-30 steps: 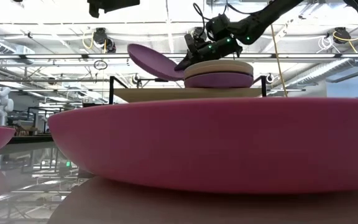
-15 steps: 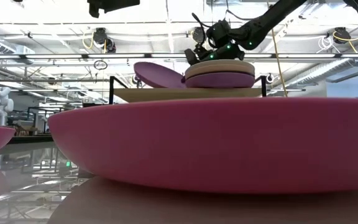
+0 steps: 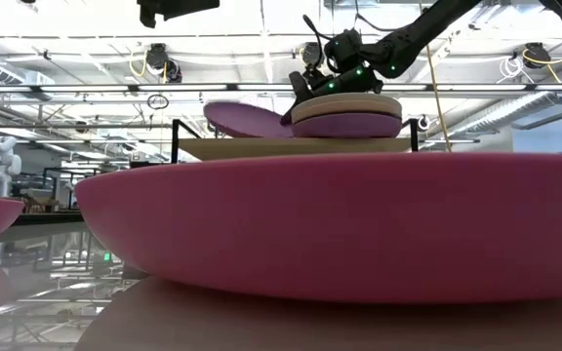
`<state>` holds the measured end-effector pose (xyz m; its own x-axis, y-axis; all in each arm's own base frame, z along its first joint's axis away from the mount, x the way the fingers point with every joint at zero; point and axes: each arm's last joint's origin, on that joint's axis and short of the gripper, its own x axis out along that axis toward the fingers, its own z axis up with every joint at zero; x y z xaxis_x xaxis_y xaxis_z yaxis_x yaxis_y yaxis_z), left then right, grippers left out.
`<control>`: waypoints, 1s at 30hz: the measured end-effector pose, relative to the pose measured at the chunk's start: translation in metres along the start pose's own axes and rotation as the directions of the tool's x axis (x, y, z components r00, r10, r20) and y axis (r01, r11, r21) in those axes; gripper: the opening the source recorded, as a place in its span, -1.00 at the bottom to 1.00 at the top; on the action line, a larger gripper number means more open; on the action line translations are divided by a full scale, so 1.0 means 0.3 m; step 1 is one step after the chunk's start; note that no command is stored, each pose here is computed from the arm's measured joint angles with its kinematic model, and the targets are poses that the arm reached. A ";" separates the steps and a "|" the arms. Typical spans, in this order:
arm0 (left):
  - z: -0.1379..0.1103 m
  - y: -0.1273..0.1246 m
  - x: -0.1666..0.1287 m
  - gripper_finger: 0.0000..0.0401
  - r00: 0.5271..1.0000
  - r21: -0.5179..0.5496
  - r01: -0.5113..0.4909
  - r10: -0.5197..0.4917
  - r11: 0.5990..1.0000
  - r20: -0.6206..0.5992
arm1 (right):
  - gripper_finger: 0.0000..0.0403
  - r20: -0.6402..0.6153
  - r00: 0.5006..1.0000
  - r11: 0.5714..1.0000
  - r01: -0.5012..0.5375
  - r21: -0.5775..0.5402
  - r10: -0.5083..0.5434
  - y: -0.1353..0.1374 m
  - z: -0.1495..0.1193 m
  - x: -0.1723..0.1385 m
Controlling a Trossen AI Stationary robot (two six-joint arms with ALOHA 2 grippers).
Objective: Place and stack plates onto a shelf
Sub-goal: Put the violet plate on the shelf, then stack black plate on top of the violet plate on the shelf
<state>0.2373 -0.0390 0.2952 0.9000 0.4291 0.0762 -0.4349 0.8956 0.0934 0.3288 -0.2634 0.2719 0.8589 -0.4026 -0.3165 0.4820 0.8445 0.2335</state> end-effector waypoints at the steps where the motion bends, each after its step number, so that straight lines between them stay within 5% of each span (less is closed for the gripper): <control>1: 0.000 0.000 0.000 0.04 1.000 0.000 0.000 0.000 1.000 0.000 | -0.87 0.000 1.000 1.000 0.000 -0.005 0.000 0.000 0.000 0.000; 10: 0.000 0.000 0.000 0.04 1.000 0.000 0.000 0.000 1.000 0.000 | -0.57 0.001 1.000 1.000 -0.001 -0.019 0.001 0.000 0.000 0.000; 18: -0.002 0.000 0.000 0.04 1.000 0.005 0.000 0.000 1.000 -0.005 | -0.49 0.093 0.994 0.996 -0.059 -0.067 0.065 0.030 0.071 -0.057; 30: -0.026 -0.004 -0.001 0.04 0.998 0.016 0.020 -0.019 1.000 -0.066 | -0.49 0.276 0.886 0.910 -0.290 -0.295 0.372 0.254 0.324 -0.535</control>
<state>0.2379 -0.0394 0.2873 0.9078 0.4192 0.0088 -0.4175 0.9019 0.1108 0.2445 -0.1688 0.4299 0.9883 -0.1403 0.0600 0.1385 0.9898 0.0335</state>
